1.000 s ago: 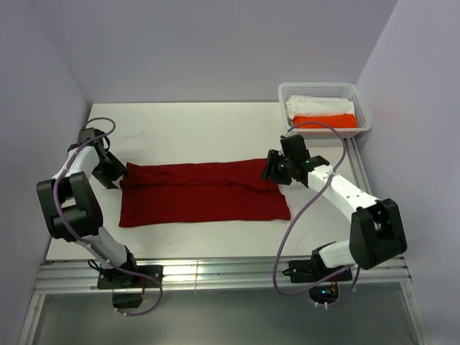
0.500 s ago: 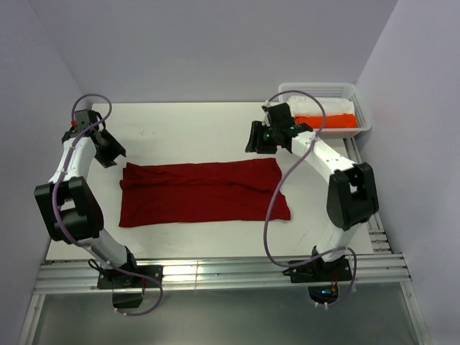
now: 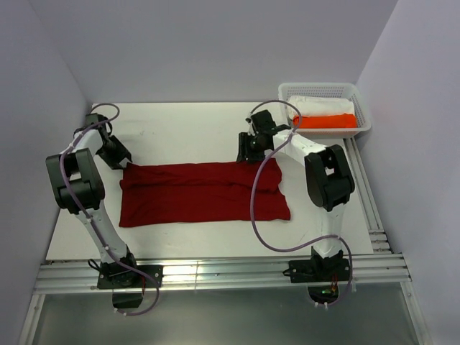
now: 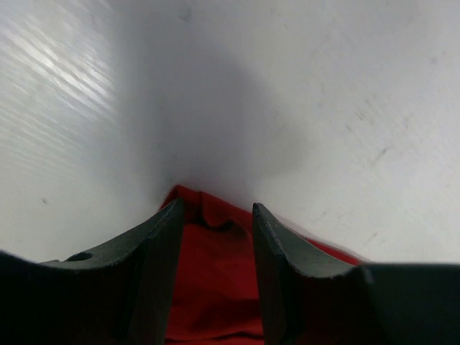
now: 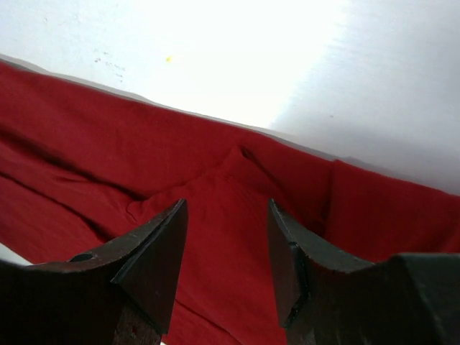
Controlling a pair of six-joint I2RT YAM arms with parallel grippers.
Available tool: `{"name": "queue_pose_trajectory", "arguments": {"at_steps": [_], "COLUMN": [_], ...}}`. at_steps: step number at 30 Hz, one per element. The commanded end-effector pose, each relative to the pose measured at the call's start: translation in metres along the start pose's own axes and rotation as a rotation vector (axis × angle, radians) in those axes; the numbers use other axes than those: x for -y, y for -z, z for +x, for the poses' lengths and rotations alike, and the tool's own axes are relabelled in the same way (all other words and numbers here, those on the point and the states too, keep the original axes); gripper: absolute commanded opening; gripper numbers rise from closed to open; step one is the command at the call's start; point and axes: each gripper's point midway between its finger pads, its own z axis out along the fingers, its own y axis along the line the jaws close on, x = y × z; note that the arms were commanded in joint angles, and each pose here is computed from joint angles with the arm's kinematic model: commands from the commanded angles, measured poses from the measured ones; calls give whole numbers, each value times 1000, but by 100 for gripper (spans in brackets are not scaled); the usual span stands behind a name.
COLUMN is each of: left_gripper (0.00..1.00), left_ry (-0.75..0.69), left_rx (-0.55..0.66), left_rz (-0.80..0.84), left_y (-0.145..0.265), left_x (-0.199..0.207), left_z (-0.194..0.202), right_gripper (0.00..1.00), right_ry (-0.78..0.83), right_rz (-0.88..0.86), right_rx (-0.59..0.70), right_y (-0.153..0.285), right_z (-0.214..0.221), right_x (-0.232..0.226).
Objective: Roll the t-shirts
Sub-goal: Fold the tshirt
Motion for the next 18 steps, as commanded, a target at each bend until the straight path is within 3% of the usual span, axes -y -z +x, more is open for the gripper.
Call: {"name": "queue_pose_trajectory", "arguments": {"at_steps": [1, 11, 18], "left_gripper": [48, 30, 18], "left_ry": [0, -2, -2], "left_rx": [62, 34, 35], "left_rz": [39, 16, 27], "left_y": [3, -19, -20], "left_x": [9, 4, 6], "left_z": [-28, -26, -28], "right_gripper": [55, 56, 45], "right_ry": [47, 39, 60], "right_rz": [-4, 105, 138], "right_rx": [70, 100, 90], "right_y": [-3, -23, -33], "right_z": [-22, -29, -33], "right_x": [-17, -1, 3]}}
